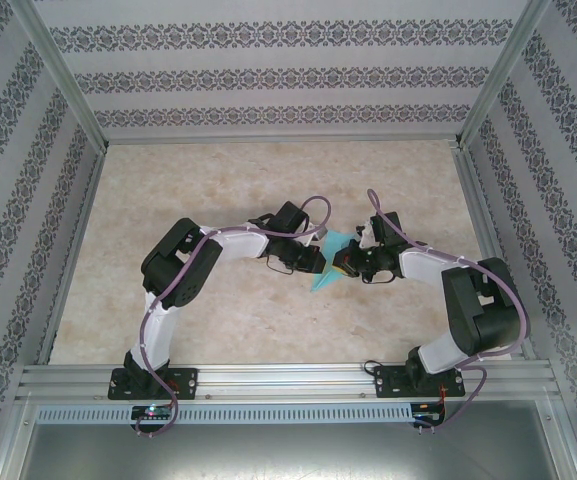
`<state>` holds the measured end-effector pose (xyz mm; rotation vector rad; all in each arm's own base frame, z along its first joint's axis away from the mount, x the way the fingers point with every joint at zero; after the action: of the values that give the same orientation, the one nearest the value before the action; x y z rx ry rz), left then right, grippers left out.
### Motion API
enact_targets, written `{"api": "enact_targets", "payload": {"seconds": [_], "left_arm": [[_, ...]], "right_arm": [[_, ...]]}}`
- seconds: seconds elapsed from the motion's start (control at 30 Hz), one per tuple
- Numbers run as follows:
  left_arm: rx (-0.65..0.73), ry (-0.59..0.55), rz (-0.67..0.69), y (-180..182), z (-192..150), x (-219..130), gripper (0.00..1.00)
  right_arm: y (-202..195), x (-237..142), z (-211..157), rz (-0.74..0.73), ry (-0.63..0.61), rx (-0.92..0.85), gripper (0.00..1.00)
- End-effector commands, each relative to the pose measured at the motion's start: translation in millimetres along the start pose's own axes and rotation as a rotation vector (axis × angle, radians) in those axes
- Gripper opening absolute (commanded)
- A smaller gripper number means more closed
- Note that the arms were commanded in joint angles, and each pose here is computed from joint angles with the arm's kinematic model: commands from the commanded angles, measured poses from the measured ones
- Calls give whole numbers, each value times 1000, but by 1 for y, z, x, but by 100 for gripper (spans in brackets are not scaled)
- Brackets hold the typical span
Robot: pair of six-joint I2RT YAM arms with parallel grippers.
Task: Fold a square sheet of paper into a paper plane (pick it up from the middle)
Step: Fourth fold the wing at the center of the table.
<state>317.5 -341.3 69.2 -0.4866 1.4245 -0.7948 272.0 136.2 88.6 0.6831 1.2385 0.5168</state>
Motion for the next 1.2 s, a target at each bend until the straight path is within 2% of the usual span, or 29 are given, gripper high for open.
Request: {"api": "enact_targets", "payload": {"seconds": [0.0,0.23,0.43,0.73,1.17], "left_arm": [[3,-17,-41,-14,7,-15,16],[10,-38,-70,-24,13,-25,20],[27,-50,-36,-24,16,-36,22],[31,-28,25,-17,9,-38,24],[13,18,10,-13,6,-27,22]], "right_arm": [[-4,-5,-3,-30,-8,-16,4],[-3,-8,-2,-46,-10,-27,4],[-7,-12,-6,-62,-10,-24,3],[-16,-14,-14,-59,-12,-8,4],[-31,-13,-21,-66,-16,23,4]]}}
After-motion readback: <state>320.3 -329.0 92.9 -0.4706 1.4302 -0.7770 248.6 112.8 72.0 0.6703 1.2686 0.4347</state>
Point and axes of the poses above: each hand's point on the last joint's axis, 136 mm out from that joint toward the fingers, its own x axis out along the fingers, its own y axis along the line the jaws close on, z = x × y, the point moved 6 cm from there along -x, back along the fingers, and after that the axes turned 13 degrees about -x, right-handed, at the moved point
